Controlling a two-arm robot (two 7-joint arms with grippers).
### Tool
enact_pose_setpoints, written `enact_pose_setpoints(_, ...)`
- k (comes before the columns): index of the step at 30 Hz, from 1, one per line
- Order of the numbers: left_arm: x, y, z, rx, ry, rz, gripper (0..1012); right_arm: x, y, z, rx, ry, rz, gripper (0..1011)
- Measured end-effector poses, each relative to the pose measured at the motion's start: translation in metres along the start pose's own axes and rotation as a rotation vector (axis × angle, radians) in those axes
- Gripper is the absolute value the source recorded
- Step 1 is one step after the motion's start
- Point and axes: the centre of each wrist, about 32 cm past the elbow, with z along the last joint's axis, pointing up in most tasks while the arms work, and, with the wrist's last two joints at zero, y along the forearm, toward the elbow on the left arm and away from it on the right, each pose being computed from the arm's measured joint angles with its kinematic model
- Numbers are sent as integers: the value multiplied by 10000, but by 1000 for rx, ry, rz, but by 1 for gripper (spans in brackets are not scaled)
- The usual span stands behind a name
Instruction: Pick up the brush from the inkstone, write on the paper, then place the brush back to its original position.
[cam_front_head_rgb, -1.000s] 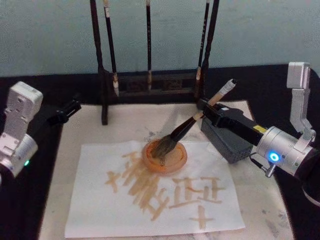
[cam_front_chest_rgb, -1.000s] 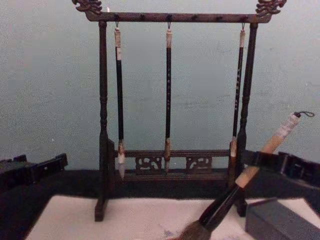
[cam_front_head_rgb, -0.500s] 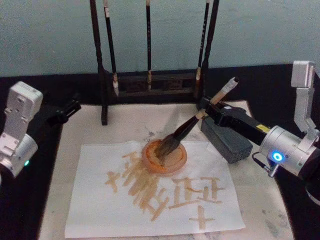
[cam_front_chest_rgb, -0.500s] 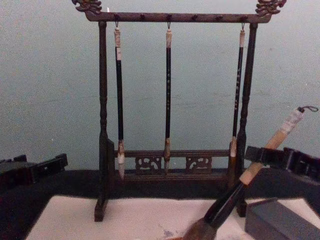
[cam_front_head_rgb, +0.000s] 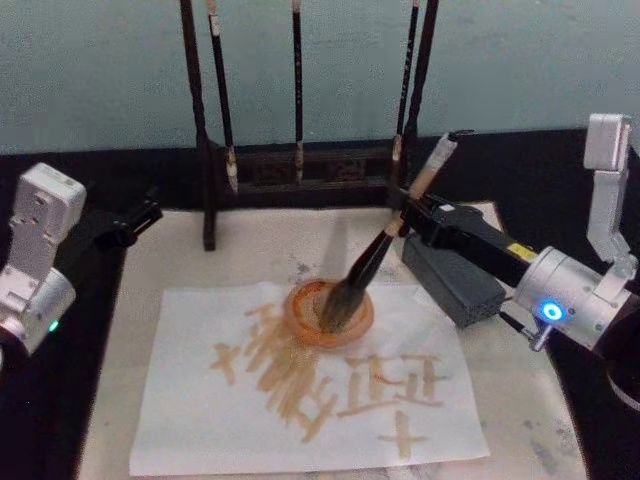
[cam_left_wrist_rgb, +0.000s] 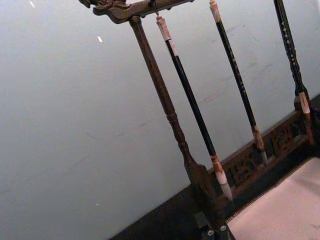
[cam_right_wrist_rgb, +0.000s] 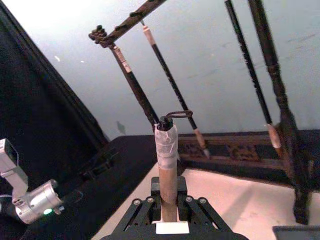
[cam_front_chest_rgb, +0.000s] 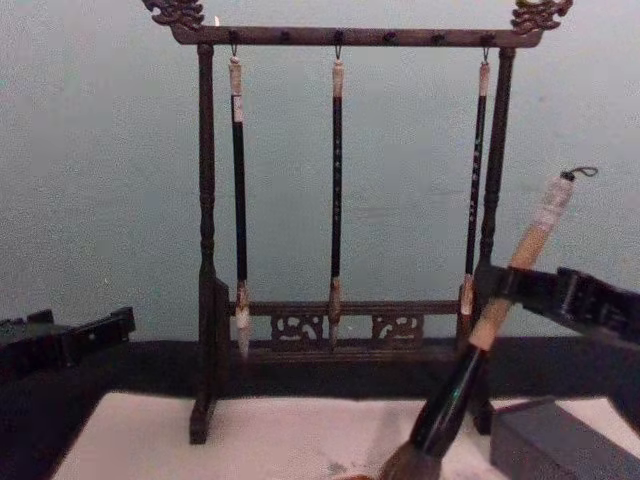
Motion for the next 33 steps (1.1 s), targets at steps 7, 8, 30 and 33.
enact_pose_setpoints(7,0,0,0,0,0,0,1002,-42,64,3,-4,0,28,190)
enact_pose_setpoints(8,0,0,0,0,0,0,1000,-45,69,2,-4,0,30,190)
enact_pose_setpoints(30,0,0,0,0,0,0,1002,-156,258,11,-31,-4,71,190)
enact_pose_setpoints(33,0,0,0,0,0,0,1002,-192,284,26,-35,-9,83,190)
